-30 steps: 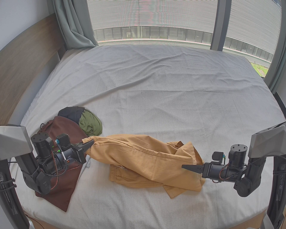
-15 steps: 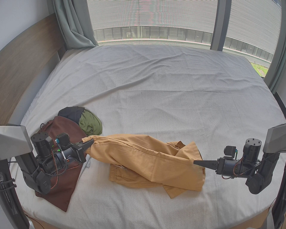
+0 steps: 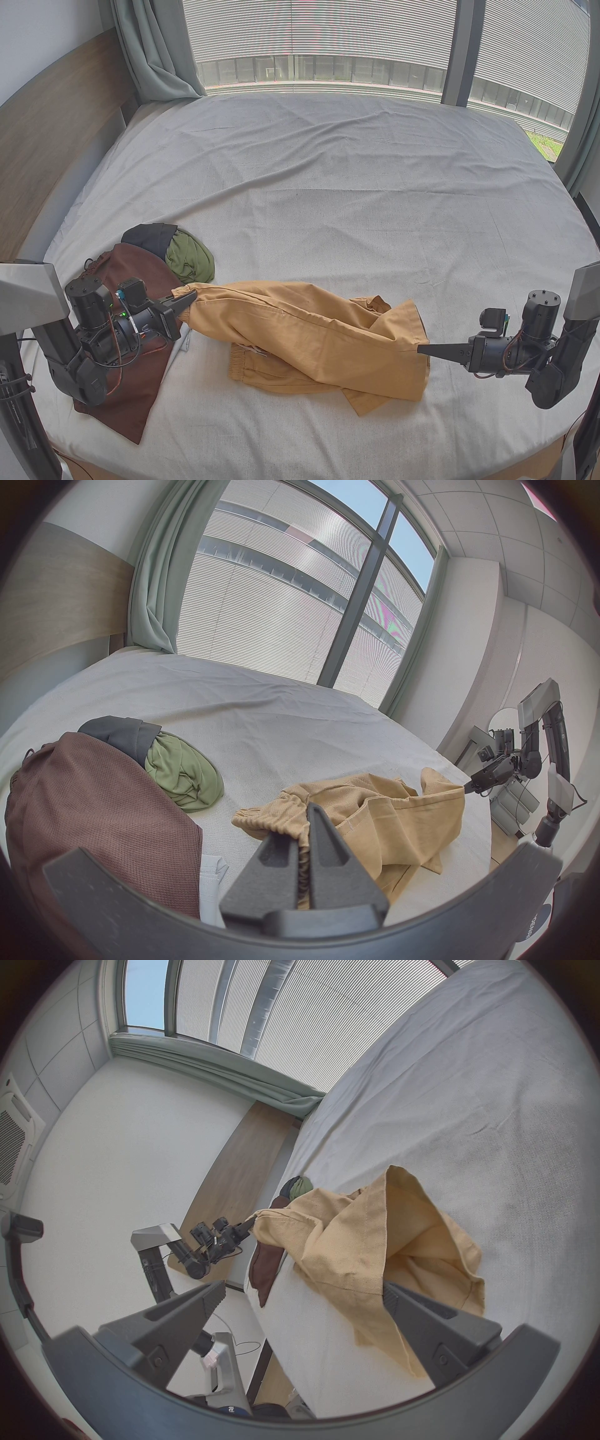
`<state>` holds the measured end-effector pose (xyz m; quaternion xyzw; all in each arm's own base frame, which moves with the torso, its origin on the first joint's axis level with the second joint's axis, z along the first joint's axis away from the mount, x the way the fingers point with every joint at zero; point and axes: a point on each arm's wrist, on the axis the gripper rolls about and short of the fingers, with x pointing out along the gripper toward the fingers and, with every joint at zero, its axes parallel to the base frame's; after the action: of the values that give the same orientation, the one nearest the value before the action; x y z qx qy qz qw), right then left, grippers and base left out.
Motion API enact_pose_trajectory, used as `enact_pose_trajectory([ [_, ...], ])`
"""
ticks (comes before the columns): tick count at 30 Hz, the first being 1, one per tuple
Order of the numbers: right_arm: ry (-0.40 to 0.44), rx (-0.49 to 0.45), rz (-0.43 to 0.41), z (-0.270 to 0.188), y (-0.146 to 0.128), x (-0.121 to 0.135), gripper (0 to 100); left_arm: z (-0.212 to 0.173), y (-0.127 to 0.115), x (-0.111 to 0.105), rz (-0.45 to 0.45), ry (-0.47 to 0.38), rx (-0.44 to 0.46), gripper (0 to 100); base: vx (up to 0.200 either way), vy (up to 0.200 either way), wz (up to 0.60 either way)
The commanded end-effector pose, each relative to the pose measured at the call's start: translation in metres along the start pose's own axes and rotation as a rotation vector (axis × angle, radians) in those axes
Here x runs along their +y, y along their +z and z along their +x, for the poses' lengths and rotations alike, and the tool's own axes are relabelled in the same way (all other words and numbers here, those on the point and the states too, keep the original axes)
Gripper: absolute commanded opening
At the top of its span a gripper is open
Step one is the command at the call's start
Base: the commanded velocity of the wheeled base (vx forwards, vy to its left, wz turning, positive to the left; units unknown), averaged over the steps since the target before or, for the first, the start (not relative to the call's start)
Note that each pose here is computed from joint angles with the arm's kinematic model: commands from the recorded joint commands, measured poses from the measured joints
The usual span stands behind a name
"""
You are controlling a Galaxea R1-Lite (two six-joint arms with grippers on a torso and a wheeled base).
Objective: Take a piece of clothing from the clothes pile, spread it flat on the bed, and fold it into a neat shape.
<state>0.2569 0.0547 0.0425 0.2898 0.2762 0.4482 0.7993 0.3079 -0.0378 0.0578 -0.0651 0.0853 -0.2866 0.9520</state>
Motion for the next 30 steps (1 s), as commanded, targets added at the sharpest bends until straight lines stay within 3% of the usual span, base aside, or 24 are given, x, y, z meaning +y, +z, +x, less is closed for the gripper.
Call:
enact_pose_trajectory([
  [1, 0.019, 0.002, -0.011, -0.005, 0.001, 0.006, 100, 0.000, -0.001, 0.000, -0.001, 0.001, 0.002, 0, 0.000, 0.000, 0.00],
  [8, 0.029, 0.022, -0.007, -0.003, -0.003, 0.007, 100, 0.001, -0.001, 0.000, -0.001, 0.001, 0.002, 0, 0.000, 0.000, 0.00],
  [17, 0.054, 0.105, -0.064, 0.021, -0.020, -0.005, 100, 0.001, -0.001, -0.001, 0.000, 0.000, 0.001, 0, 0.000, 0.000, 0.00],
  [30, 0.083, 0.101, -0.101, 0.031, -0.015, -0.002, 100, 0.002, -0.002, -0.003, 0.001, -0.006, 0.005, 0, 0.000, 0.000, 0.00],
])
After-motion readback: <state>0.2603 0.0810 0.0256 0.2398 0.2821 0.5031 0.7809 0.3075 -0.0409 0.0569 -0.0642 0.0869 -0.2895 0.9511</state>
